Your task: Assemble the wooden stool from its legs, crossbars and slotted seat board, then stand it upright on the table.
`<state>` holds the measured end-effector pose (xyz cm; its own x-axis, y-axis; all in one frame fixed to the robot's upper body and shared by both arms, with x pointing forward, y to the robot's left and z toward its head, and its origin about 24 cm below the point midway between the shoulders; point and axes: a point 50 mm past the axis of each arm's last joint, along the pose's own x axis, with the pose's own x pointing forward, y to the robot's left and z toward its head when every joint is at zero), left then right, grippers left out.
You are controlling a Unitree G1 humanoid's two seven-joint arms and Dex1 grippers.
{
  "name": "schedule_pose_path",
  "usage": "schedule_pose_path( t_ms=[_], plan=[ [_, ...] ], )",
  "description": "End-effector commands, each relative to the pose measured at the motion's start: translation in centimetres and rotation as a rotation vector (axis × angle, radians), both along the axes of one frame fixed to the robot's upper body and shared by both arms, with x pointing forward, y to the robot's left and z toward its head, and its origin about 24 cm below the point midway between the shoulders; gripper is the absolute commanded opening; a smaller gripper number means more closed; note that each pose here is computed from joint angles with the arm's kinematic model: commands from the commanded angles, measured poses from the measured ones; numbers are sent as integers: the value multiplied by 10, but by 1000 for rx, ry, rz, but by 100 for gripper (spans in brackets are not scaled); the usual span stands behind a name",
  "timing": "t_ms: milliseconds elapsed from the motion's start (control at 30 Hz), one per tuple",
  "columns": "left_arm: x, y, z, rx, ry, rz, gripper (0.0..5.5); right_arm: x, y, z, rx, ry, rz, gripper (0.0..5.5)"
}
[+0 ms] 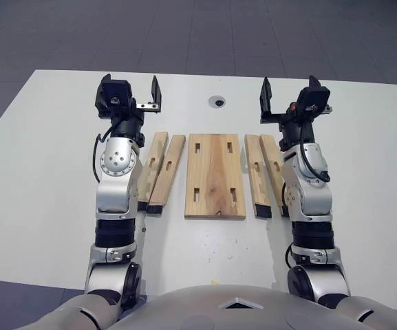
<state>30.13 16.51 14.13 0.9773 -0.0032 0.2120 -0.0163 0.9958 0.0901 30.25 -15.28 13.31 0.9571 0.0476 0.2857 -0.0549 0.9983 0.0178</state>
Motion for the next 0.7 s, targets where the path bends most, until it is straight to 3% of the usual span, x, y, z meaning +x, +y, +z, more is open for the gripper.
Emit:
schedule_pose_path(
  t_ms=[33, 167, 400, 700],
  plan=[
    [-14, 50, -4, 147, 161, 10, 538, -2, -11, 8, -14, -18, -15, 540],
    [-27, 87, -26, 178, 449, -93, 538, -8, -22, 6, -22, -7, -46, 540],
    [-33, 95, -84, 153, 755, -204, 538, -4, -22, 8, -26, -9, -45, 540],
    [-60, 110, -111, 197, 953, -220, 394, -6, -25, 7, -33, -7, -65, 540]
  ],
)
